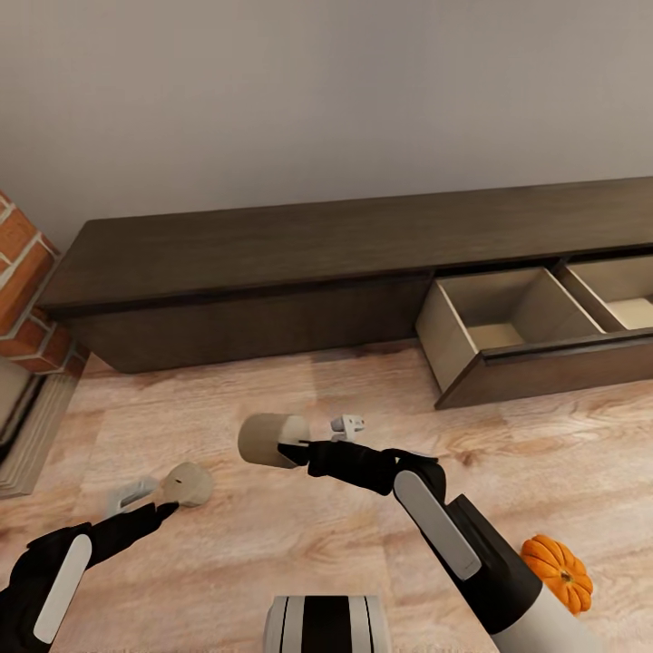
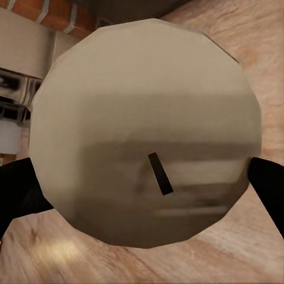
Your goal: Place each of the two pumpkins and all three candles from the living room inside a cabinet in the living room (use any cabinet), then make sure every cabinet is closed, and position the cauldron so it is next to a table in the living room.
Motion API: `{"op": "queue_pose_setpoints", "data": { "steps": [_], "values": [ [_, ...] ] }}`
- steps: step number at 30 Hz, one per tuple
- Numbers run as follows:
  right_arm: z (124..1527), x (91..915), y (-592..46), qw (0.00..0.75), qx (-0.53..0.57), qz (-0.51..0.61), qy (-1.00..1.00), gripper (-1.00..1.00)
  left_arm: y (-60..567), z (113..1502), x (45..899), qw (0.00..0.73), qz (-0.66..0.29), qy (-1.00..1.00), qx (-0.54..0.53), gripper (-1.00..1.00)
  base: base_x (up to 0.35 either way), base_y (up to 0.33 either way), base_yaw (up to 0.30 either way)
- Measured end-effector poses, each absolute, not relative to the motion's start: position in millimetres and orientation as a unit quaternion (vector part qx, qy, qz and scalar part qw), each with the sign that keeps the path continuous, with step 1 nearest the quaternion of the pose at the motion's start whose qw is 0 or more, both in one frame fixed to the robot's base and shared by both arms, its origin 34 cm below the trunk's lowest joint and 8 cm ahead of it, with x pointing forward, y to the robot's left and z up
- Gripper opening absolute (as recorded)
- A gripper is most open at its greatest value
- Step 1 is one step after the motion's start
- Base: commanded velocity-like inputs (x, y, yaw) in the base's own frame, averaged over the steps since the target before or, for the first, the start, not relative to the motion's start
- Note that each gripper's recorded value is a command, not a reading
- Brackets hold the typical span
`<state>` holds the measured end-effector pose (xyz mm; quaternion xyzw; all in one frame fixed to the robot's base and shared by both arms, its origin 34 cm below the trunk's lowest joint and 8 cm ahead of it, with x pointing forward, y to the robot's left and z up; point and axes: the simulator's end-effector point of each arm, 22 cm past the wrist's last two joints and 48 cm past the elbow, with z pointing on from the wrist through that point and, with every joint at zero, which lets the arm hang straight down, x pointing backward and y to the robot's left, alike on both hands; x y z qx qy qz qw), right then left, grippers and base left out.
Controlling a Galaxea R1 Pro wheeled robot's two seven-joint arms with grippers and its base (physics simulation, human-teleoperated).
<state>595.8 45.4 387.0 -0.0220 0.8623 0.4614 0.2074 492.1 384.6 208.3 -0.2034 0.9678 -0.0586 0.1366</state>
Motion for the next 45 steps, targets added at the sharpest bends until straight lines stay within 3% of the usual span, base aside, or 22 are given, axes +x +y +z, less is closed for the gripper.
{"op": "queue_pose_setpoints", "data": {
  "steps": [18,45],
  "values": [
    [358,588,51,0.181,-0.006,0.464,0.867,-1.0,384,188,479,0.115,-0.055,0.97,-0.204,1.0,0.004,0.0,0.0],
    [358,588,52,0.181,-0.005,0.463,0.868,-1.0,381,187,478,0.115,-0.058,0.971,-0.202,1.0,0.15,0.025,0.0]
  ]
}}
